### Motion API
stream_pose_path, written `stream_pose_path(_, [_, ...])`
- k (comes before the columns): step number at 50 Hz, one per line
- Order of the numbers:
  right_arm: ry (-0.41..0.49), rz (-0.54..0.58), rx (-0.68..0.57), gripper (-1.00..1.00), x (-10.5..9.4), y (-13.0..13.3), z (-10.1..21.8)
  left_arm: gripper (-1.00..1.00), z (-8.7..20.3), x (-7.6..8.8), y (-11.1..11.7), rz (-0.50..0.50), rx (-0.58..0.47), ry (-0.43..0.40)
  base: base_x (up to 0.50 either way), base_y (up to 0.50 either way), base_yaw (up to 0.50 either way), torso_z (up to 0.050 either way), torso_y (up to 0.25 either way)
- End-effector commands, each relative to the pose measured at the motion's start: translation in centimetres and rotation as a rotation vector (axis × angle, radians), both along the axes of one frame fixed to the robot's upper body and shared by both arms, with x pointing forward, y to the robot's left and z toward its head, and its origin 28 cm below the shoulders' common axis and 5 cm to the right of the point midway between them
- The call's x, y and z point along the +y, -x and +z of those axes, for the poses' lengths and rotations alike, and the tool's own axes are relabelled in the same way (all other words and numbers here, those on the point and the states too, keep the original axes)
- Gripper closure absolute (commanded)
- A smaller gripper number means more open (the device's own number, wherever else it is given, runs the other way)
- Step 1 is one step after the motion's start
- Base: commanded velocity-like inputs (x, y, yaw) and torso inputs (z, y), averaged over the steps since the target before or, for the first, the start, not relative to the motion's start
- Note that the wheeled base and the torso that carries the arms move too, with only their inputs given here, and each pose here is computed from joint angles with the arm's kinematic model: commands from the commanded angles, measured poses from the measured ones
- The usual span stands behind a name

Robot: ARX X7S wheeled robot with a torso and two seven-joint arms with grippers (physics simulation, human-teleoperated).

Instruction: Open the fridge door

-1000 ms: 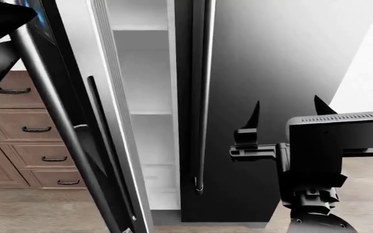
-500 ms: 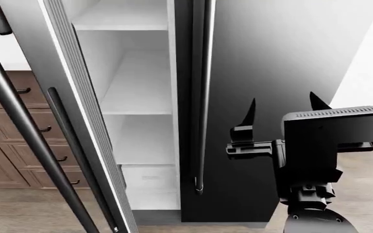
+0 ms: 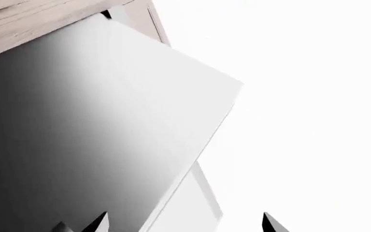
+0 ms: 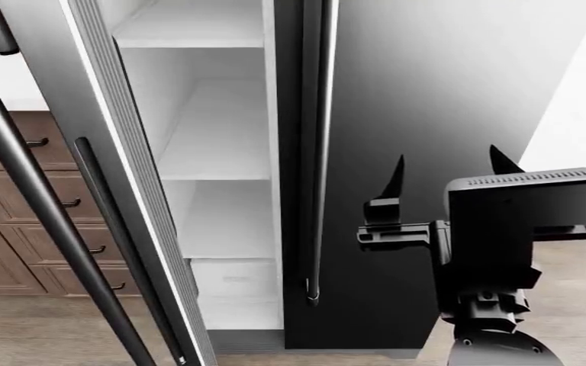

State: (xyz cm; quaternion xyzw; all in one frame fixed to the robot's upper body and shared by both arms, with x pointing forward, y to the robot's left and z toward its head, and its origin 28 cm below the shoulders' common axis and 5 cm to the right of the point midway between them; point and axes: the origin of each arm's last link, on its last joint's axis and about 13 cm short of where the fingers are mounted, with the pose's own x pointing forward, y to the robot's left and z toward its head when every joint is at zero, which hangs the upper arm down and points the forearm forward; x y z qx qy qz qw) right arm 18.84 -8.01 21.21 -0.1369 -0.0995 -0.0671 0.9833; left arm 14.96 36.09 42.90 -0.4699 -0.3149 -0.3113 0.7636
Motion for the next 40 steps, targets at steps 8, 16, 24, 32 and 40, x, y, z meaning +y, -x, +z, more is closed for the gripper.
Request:
stream_pose_path(8, [-0.018, -0.008, -0.008, -1.0, -0.1, 0.1, 0.2, -1.0, -2.7, 2.1, 3.0, 0.174, -0.092, 0.178, 0.0, 0.0, 0.0, 0.0, 0.0])
stream_pose_path(16, [-0.02, -0.011, -0.009, -1.0, -0.2, 0.1, 0.2, -1.0, -3.7, 0.2, 2.8, 0.173, -0.072, 0.076, 0.0, 0.0, 0.0, 0.0, 0.0])
stream_pose_path(24, [-0.021, -0.013, -0.012, -1.0, -0.2, 0.1, 0.2, -1.0, -5.5, -2.6, 2.7, 0.167, -0.051, -0.106, 0.0, 0.0, 0.0, 0.0, 0.0])
stream_pose_path(32, [-0.023, -0.015, -0.011, -1.0, -0.3, 0.1, 0.1, -1.0, -6.9, -4.4, 2.1, 0.165, 0.0, -0.219, 0.0, 0.0, 0.0, 0.0, 0.0])
stream_pose_path(40, [-0.023, -0.017, -0.01, -1.0, -0.3, 0.2, 0.1, -1.0, -8.6, -6.1, 2.4, 0.169, 0.017, -0.313, 0.0, 0.0, 0.0, 0.0, 0.0])
